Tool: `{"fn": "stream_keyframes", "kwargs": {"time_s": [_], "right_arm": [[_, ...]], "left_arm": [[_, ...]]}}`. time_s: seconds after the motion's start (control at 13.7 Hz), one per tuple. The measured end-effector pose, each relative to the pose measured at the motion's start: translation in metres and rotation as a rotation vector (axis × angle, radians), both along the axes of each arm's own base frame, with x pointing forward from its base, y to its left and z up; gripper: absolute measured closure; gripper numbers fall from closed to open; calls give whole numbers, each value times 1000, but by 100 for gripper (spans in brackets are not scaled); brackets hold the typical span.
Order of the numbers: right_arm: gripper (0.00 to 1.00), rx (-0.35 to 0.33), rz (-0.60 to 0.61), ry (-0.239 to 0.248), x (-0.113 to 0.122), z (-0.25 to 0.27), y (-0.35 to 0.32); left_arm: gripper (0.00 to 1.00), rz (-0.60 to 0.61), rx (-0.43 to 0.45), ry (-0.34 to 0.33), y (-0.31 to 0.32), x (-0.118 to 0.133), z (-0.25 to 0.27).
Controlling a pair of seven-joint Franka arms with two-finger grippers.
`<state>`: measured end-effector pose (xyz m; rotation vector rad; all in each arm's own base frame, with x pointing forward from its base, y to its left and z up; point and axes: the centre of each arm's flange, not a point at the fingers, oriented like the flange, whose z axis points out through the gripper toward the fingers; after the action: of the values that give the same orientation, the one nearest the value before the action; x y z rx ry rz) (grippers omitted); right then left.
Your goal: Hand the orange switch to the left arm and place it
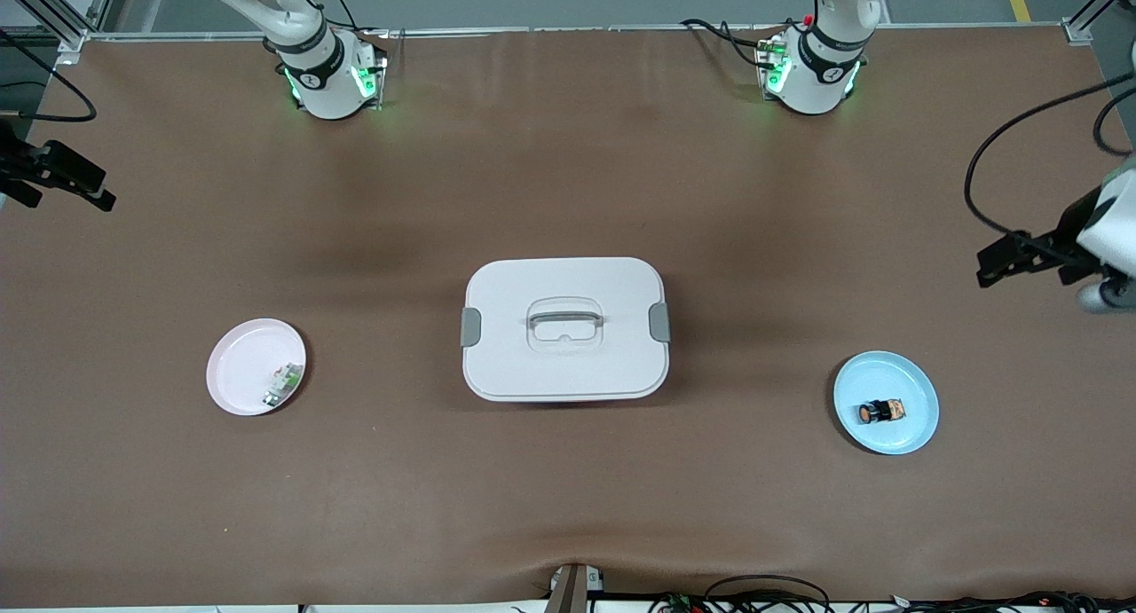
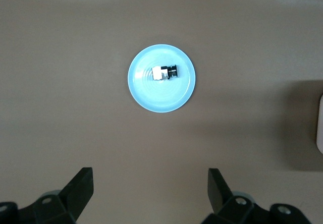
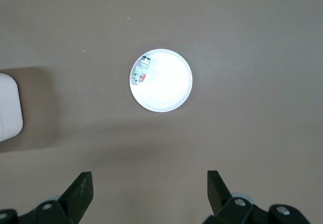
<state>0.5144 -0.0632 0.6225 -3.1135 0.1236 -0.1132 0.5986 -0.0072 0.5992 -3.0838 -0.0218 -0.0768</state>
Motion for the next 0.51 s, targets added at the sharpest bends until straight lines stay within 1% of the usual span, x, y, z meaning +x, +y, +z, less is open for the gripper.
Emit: {"fn": "stream_keyframes", "kwargs": {"time_s": [0.15,0.29,0.36,0.51], "right_arm": [[0,0,3,0,-1,7,1],[0,2,4,22,-6,16,2],[0,3,5,31,-9,24,2],[0,3,5,30,-13,38,2]], "left_arm": [[0,1,6,-10,-3,-10,20],[0,-1,12,-16,-7,-15,30],[0,2,15,-2,-7,-20,33],[0,6,-2,38,-11,-33,40]]}}
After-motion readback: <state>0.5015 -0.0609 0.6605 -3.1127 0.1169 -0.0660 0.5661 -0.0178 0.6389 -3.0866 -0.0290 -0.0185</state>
